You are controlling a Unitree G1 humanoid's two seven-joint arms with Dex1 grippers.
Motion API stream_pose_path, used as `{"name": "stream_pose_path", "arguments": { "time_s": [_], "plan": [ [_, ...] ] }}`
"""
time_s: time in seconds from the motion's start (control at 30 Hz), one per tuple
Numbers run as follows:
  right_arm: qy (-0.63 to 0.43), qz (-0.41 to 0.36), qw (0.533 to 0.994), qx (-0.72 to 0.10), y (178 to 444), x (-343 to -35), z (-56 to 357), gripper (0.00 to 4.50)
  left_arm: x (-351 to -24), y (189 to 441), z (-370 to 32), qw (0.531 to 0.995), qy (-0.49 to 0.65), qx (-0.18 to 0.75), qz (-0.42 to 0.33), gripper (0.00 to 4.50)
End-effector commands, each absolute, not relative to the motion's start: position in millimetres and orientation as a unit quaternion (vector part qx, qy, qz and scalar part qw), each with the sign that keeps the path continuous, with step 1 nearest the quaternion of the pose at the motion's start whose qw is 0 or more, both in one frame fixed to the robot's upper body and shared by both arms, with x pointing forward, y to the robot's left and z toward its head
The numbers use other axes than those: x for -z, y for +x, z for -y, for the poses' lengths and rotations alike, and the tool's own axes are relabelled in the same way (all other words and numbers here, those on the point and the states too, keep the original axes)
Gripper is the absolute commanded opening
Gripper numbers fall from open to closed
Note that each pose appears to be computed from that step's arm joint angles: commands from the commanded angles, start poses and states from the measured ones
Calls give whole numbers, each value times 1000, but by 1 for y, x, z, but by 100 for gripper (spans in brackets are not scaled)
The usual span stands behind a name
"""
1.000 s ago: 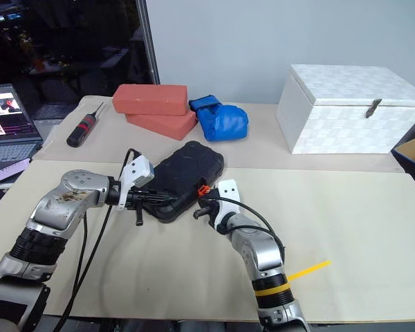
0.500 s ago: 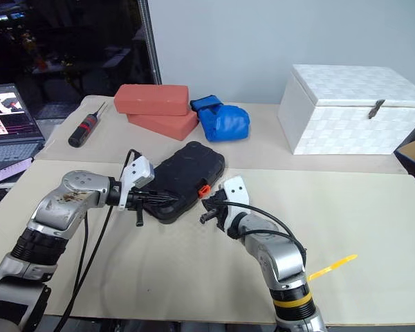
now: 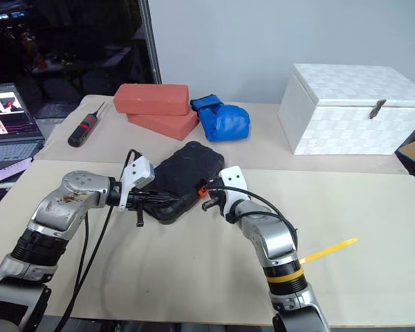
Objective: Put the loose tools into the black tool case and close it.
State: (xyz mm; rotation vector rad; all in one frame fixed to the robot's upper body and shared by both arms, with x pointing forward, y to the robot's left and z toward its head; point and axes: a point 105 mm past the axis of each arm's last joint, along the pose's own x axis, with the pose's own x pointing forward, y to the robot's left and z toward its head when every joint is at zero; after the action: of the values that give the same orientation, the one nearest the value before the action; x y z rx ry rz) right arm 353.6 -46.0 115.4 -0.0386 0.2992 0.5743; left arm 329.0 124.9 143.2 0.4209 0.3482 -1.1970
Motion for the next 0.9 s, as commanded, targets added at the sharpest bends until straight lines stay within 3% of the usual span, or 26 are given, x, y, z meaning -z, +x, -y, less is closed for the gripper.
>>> {"name": "stream_pose_path", "arguments": {
  "time_s": [0.03,0.53,0.73,0.8,0.9],
  "plan": [
    [-19,-84,942,-324,350,-153,24,3,-103,321,-130,779,188,550,-237,0],
    [-6,-86,921,-380,346,-165,-21,3,-98,317,-126,779,181,551,-238,0],
    [17,-34,926,-377,340,-182,-4,3,-104,316,-126,788,164,552,-217,0],
    [35,7,928,-372,329,-197,14,3,-118,309,-121,786,137,574,-181,0],
    [41,5,936,-351,318,-197,40,3,-129,304,-118,789,112,583,-158,0]
  ]
}}
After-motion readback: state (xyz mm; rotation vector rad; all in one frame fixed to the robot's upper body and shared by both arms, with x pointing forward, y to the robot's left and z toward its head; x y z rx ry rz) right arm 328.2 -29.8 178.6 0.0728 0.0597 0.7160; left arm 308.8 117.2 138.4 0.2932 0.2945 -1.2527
